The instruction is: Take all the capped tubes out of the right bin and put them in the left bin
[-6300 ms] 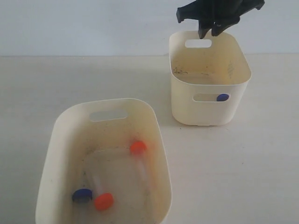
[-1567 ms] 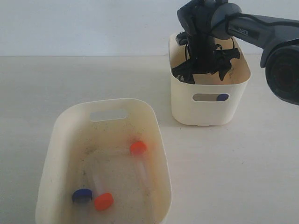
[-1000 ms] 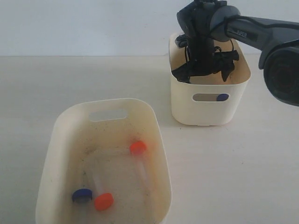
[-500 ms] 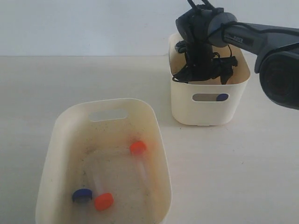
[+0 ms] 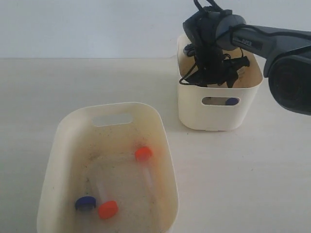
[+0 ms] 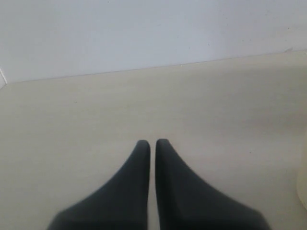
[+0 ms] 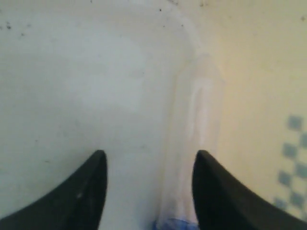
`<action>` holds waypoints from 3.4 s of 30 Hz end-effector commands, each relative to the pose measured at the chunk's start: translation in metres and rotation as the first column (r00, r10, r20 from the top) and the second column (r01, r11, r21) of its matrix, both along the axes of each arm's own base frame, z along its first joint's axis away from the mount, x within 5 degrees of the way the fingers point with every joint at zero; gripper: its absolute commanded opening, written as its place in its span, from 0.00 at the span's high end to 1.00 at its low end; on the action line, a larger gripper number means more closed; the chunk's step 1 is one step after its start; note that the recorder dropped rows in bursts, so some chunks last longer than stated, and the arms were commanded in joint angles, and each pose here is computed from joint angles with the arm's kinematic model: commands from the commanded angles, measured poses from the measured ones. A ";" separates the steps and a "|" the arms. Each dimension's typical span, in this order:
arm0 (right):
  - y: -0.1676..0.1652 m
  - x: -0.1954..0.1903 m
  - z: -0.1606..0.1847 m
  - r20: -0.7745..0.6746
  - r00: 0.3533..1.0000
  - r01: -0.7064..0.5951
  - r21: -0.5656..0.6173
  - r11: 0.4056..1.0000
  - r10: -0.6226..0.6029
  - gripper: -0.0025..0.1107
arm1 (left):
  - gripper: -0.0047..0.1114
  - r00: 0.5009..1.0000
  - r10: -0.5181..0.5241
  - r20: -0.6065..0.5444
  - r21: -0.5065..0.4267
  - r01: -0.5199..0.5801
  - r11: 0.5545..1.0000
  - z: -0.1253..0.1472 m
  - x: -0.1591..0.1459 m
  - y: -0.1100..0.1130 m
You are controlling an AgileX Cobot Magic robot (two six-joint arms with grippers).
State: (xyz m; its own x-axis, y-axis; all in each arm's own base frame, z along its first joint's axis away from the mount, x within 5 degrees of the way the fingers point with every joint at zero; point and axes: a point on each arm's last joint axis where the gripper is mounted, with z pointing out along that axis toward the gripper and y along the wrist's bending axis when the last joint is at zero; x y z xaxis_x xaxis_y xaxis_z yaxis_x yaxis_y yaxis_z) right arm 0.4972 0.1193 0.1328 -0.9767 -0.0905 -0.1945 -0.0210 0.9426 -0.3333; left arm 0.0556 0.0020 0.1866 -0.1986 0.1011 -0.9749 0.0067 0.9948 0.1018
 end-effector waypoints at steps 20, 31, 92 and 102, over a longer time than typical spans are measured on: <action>0.004 -0.002 0.015 0.009 0.999 -0.036 0.054 0.998 0.035 0.29 | 0.92 1.000 0.001 0.018 -0.023 0.000 1.000 0.002 0.000 0.000; 0.007 -0.003 0.039 0.071 0.994 -0.082 -0.029 0.996 0.084 0.29 | 0.92 1.000 0.001 0.018 -0.023 0.000 1.000 0.002 0.000 0.000; 0.006 -0.001 0.014 0.040 0.998 -0.050 -0.044 0.998 0.052 0.36 | 0.92 1.000 0.001 0.018 -0.023 0.000 1.000 0.002 0.000 0.000; 0.006 -0.001 0.005 0.042 0.999 -0.012 -0.046 0.999 0.014 0.36 | 0.92 1.000 0.001 0.018 -0.023 0.000 1.000 0.002 0.000 0.000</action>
